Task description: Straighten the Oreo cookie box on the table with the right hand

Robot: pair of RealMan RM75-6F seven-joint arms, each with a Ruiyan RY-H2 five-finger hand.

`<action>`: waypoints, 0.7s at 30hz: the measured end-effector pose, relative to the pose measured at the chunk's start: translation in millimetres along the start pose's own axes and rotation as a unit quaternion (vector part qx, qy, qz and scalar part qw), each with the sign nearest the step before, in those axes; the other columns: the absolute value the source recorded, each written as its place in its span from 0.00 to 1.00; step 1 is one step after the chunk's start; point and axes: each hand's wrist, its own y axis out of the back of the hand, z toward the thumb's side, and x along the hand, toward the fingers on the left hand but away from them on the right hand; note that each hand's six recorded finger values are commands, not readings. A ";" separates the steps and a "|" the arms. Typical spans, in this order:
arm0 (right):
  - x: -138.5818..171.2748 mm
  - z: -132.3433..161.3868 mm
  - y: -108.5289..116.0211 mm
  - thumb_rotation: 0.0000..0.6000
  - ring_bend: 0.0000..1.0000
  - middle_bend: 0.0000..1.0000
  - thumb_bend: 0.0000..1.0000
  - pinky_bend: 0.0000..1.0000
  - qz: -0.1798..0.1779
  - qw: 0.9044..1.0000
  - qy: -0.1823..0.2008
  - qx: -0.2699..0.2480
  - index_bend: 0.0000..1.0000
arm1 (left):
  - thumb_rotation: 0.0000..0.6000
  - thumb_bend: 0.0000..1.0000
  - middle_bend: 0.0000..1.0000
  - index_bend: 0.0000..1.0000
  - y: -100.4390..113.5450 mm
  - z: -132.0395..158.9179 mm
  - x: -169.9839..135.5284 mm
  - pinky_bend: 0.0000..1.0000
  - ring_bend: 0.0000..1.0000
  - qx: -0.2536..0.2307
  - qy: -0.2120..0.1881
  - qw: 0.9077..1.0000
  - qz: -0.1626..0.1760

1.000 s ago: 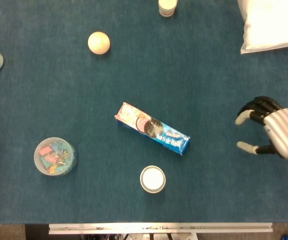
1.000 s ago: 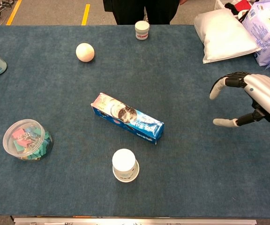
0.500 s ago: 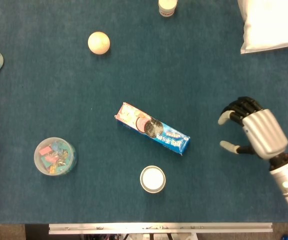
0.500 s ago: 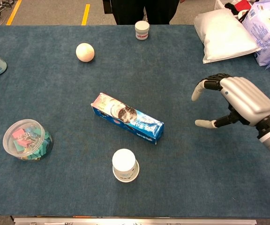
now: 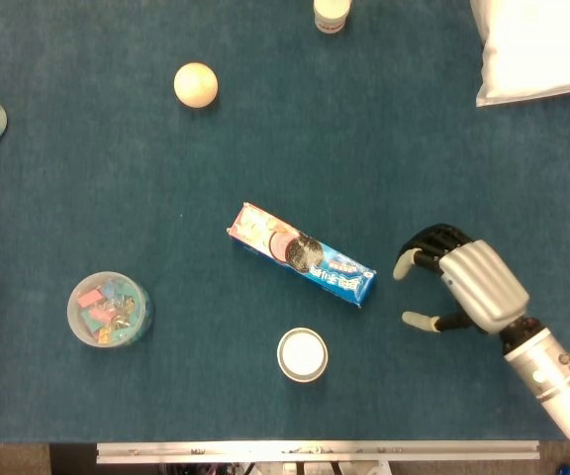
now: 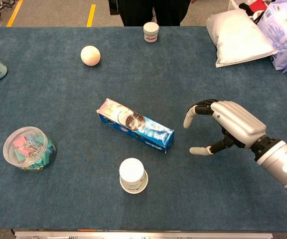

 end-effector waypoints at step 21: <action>-14.4 23.1 -15.1 1.00 0.23 0.37 0.00 0.17 0.037 0.995 0.062 0.072 0.51 | 1.00 0.28 0.56 0.68 1.0 0.9 -1.1 0.50 0.38 0.000 -0.001 1.000 0.001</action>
